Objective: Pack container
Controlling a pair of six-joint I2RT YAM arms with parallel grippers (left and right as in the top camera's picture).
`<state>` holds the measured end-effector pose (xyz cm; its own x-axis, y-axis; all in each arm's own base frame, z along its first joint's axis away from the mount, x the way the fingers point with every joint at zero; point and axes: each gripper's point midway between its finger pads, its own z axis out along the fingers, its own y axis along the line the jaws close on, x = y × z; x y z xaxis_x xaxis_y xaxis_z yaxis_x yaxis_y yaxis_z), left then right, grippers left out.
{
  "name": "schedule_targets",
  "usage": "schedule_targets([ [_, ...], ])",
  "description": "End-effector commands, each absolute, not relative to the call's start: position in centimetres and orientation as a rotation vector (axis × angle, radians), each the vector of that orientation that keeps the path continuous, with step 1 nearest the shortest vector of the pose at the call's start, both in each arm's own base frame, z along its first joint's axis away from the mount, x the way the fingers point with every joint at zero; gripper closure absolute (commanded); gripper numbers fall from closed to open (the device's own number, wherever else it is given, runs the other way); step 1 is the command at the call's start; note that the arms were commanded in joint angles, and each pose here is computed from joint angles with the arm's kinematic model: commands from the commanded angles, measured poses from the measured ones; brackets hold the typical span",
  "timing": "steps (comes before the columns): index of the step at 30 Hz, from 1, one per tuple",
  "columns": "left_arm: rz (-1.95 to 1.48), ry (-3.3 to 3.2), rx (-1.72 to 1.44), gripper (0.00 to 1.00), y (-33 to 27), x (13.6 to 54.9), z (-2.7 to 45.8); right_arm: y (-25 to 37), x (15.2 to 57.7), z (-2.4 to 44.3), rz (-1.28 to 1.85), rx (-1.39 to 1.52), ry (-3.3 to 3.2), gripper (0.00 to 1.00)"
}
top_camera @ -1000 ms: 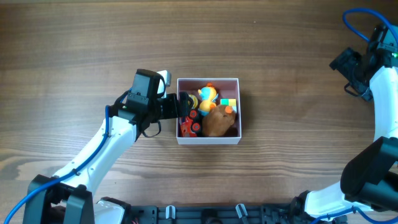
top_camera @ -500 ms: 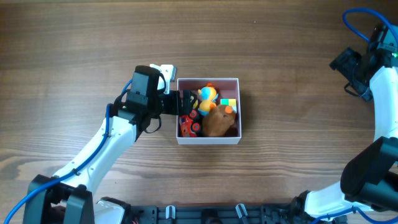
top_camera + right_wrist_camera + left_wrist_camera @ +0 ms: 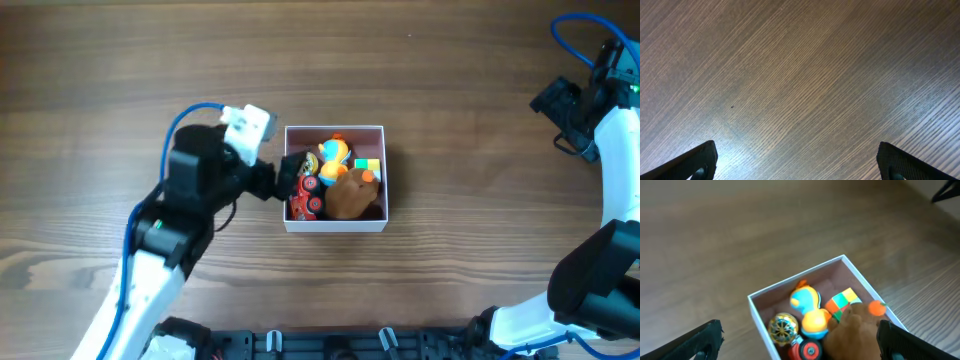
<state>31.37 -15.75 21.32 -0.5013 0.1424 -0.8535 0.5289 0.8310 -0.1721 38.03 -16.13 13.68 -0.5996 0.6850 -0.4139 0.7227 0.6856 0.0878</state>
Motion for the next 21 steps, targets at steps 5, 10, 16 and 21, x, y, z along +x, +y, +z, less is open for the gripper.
schedule_targets([
  [5, -0.41, 1.972, 0.304, 0.0, -8.3, 27.2, 19.3, -16.0, 38.1, 13.3, -0.116, 1.115, 2.479, 0.0],
  [10, -0.324, 1.825, 0.225, 0.0, -5.6, 25.1, 20.9, -16.0, 38.1, 13.3, -0.116, 1.115, 2.479, 0.0],
  [16, -0.3, 1.728, 0.232, 0.0, -5.4, 22.5, 20.8, -16.0, 38.1, 13.3, -0.117, 1.115, 2.479, 0.0],
  [21, -0.298, 1.653, 0.253, 0.0, -5.7, 21.7, 20.3, -16.0, 38.1, 13.3, -0.116, 1.115, 2.479, 0.0],
])
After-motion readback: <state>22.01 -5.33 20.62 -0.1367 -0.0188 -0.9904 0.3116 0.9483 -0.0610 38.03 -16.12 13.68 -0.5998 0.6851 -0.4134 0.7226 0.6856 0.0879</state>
